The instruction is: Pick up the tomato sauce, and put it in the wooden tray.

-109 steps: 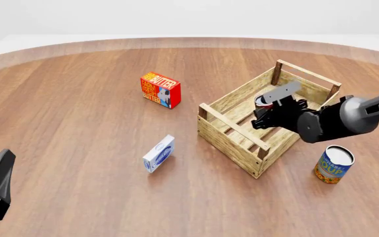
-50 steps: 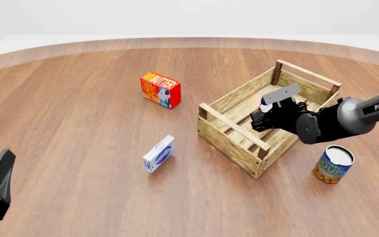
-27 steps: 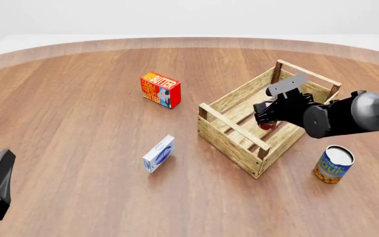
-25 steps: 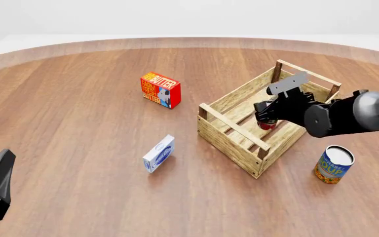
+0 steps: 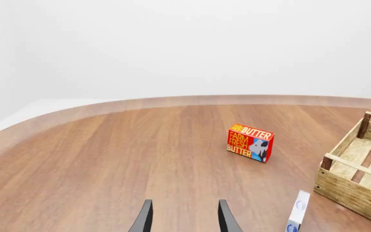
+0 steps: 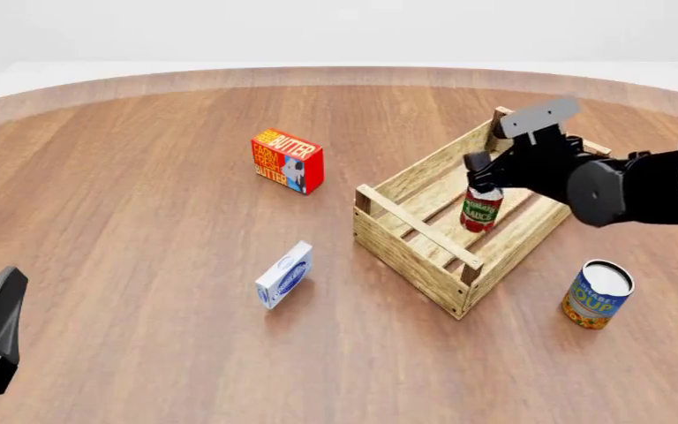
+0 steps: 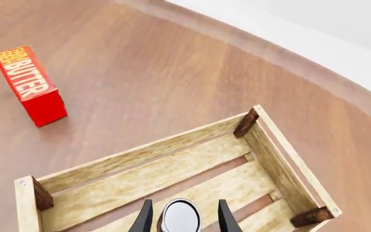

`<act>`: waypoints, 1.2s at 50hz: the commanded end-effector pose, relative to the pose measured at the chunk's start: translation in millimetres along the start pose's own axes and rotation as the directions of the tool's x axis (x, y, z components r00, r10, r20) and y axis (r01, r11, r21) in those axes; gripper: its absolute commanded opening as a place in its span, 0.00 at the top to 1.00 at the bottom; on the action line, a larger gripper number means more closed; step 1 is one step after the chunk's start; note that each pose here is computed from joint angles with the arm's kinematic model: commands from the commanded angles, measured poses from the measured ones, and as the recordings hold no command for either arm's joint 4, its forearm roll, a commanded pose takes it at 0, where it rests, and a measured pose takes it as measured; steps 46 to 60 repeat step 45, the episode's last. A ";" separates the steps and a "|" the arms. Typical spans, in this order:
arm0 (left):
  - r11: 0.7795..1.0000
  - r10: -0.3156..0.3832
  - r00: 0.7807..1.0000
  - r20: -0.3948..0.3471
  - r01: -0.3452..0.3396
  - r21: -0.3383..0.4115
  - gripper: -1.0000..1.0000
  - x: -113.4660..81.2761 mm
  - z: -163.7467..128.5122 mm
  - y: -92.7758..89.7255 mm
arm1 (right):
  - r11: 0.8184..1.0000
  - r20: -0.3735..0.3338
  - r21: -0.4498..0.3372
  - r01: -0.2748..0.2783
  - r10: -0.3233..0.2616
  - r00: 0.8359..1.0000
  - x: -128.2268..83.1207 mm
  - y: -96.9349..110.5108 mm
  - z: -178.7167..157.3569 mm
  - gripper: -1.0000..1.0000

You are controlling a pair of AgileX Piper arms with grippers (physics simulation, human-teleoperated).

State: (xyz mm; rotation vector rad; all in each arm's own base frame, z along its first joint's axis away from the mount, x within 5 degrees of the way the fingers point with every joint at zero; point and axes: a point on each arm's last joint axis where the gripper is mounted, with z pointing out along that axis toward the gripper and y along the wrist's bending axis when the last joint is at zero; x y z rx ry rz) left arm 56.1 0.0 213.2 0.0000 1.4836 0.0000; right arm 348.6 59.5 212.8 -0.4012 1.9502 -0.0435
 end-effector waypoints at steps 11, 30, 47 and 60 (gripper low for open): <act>1.000 0.000 1.000 0.000 0.000 0.000 0.00 0.0 0.0 0.0 | 0.998 0.122 0.011 -0.064 0.062 0.991 -44.7 -7.0 -41.2 0.00; 1.000 0.000 1.000 0.000 0.000 0.000 0.00 0.0 0.0 0.0 | 0.990 0.251 0.000 -0.140 0.136 0.958 -63.2 -8.1 -105.1 0.00; 1.000 0.000 1.000 0.000 0.000 0.000 0.00 0.0 0.0 0.0 | 0.976 0.349 -0.039 -0.212 0.212 0.913 -54.0 -2.4 -157.4 0.00; 1.000 0.000 1.000 0.000 0.000 0.000 0.00 0.0 0.0 0.0 | 0.976 0.349 -0.039 -0.212 0.212 0.913 -54.0 -2.4 -157.4 0.00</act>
